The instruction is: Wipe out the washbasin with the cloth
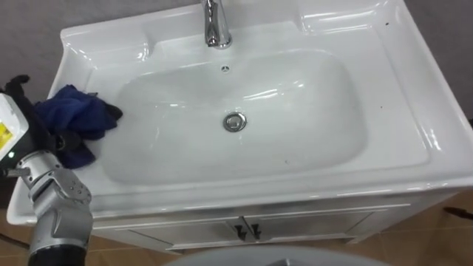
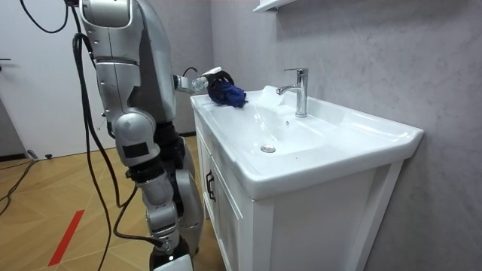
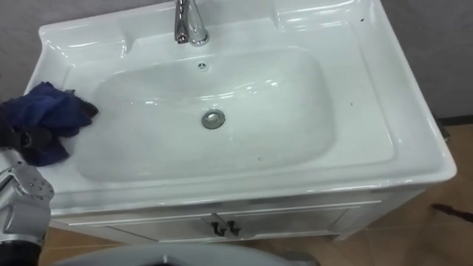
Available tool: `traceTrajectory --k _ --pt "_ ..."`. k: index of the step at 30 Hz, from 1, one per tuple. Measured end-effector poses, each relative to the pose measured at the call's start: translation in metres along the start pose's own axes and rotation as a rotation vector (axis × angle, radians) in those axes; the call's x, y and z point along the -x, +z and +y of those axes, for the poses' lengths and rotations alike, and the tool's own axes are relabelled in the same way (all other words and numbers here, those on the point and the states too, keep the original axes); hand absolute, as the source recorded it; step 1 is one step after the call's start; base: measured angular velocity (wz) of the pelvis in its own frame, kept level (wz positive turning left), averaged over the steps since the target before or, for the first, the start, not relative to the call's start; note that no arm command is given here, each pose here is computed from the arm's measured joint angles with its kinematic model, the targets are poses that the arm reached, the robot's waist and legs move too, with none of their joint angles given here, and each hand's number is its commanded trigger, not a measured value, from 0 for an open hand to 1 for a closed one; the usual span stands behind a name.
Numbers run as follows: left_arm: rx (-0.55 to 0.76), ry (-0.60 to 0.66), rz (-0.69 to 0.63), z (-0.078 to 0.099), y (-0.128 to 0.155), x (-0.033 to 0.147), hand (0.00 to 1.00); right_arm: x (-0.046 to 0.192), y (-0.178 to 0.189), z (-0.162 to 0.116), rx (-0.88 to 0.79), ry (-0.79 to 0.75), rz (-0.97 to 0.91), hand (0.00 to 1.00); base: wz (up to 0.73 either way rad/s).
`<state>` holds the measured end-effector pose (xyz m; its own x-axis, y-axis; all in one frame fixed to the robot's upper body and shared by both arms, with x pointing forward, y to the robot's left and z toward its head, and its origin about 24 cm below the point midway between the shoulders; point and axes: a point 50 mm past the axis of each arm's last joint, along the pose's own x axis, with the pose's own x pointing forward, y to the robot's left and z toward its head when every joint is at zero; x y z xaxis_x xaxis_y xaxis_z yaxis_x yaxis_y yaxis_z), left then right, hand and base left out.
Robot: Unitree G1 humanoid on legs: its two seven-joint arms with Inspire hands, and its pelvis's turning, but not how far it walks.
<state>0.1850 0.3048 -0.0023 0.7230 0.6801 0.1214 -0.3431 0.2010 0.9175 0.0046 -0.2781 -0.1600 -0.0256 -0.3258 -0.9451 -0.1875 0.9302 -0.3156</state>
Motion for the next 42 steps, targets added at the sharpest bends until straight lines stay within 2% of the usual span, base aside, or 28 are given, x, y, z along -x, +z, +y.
traceTrajectory --k 17,23,28,42 --pt "0.065 0.013 0.002 0.005 0.006 -0.002 0.00 0.000 0.002 -0.001 -0.005 0.000 -0.002 0.00 0.00" --pt "0.155 0.071 0.028 0.019 0.008 -0.011 0.00 0.000 0.004 -0.001 -0.011 0.005 -0.004 0.00 0.00" --pt "0.236 0.139 0.004 0.036 0.021 -0.025 0.00 0.000 0.003 -0.002 -0.008 0.007 0.000 0.00 0.00" --pt "0.453 0.255 0.038 0.075 0.022 -0.037 0.00 0.000 -0.007 -0.001 -0.012 -0.021 0.043 0.00 -0.05"
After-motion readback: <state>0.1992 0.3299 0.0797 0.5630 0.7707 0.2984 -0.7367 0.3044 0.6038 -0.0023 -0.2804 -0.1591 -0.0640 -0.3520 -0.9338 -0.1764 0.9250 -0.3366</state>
